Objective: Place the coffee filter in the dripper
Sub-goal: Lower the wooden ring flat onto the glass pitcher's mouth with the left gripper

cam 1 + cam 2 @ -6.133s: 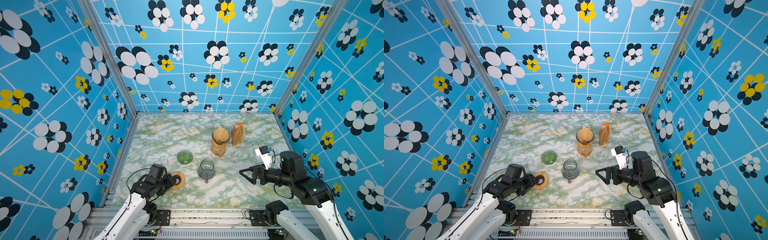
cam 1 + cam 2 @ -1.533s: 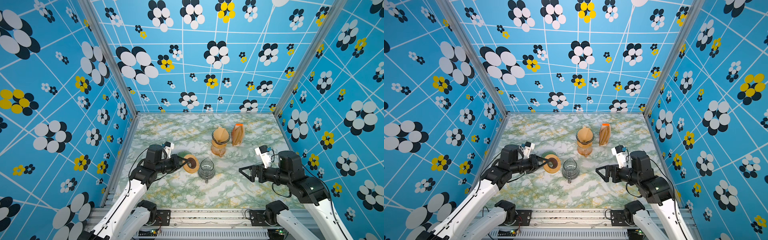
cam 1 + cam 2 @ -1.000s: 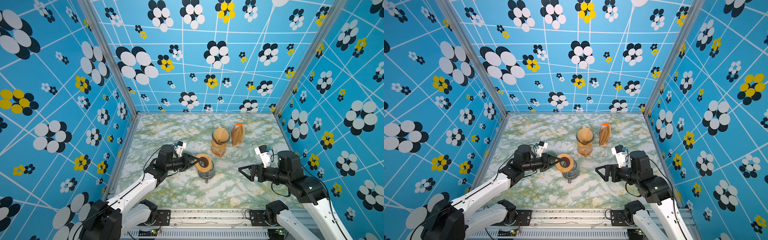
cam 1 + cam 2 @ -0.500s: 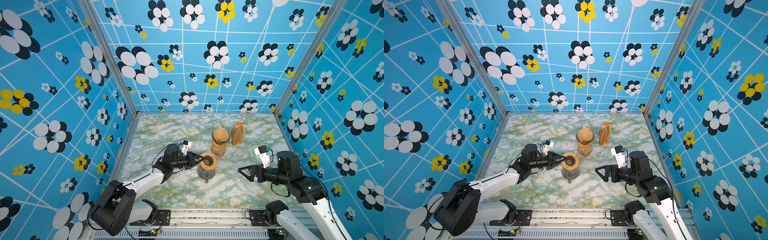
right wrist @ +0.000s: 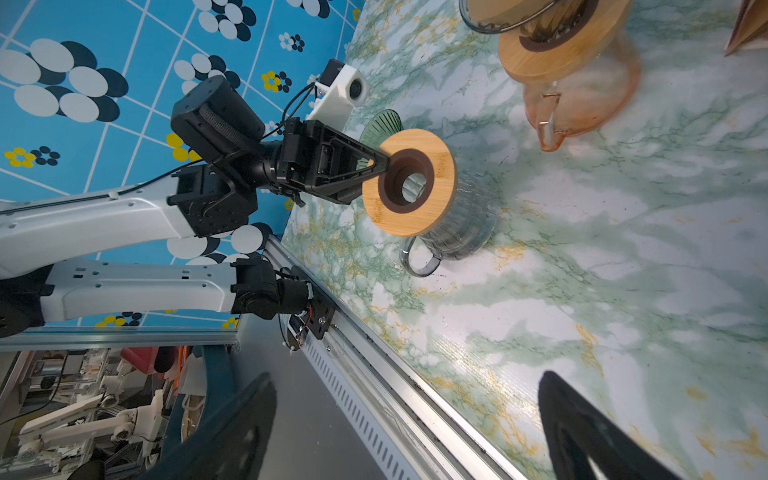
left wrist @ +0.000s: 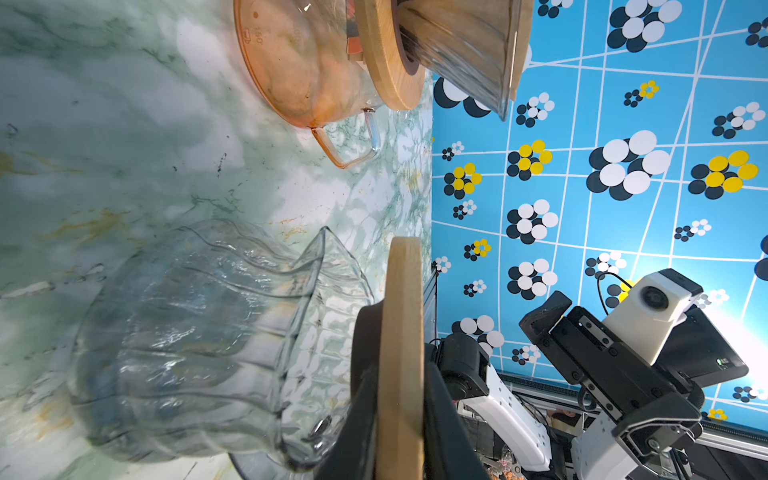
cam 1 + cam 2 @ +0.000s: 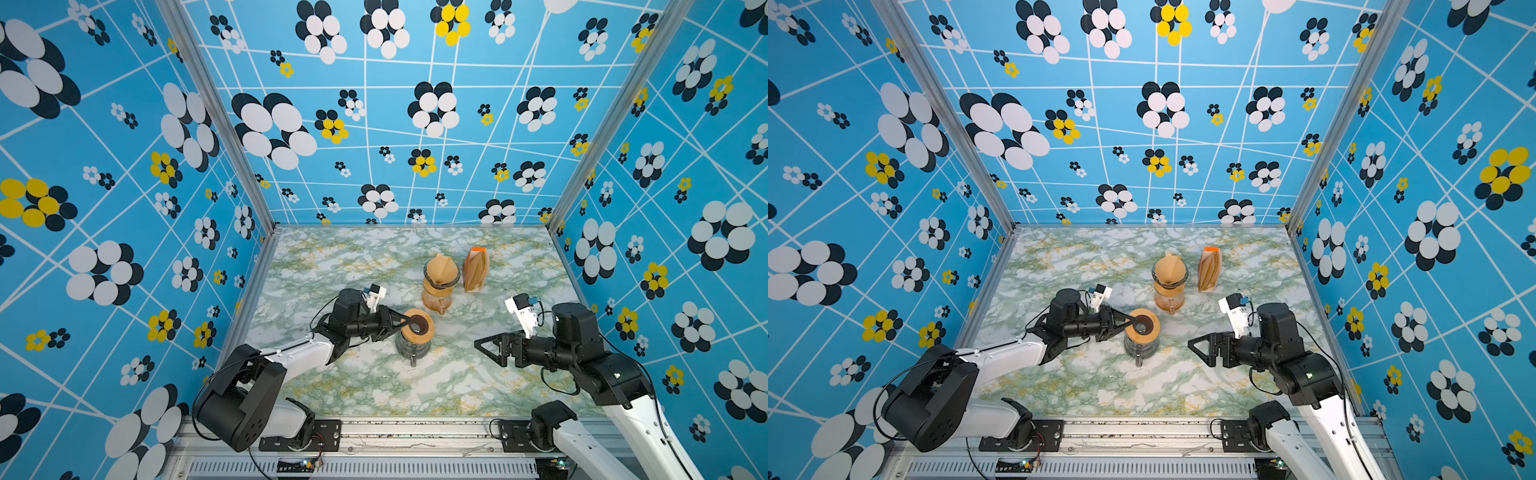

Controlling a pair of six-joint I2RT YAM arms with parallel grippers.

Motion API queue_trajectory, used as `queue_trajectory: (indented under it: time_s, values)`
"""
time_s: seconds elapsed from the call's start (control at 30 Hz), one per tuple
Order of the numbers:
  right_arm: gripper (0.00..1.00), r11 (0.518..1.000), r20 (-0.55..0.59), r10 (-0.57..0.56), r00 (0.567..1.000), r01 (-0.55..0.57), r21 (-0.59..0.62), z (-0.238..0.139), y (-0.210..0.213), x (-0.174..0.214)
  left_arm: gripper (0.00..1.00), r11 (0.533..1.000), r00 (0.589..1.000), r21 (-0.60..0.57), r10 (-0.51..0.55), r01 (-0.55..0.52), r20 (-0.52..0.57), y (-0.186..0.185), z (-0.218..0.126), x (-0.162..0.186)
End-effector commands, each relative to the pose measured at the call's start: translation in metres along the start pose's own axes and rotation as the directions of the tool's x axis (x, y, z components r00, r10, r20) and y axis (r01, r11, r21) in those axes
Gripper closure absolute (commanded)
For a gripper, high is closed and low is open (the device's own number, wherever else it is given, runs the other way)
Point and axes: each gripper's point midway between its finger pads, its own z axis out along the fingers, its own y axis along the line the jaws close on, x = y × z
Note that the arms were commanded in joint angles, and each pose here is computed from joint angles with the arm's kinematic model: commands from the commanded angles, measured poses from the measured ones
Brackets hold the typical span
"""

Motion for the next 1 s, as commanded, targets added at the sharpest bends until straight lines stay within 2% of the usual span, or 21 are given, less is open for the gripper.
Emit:
queue_trajectory:
  time_s: [0.0,0.97]
  values:
    - [0.0,0.999,0.003,-0.031,1.0,0.031,-0.02,0.001,0.003,0.0,0.81,1.0,0.999,0.017,0.021,-0.021,-0.023,-0.002,0.002,0.005]
    - [0.01,1.0,-0.001,-0.026,1.0,0.026,-0.012,0.002,0.001,0.001,0.77,0.996,1.0,-0.09,0.008,-0.008,0.0,0.018,-0.013,0.003]
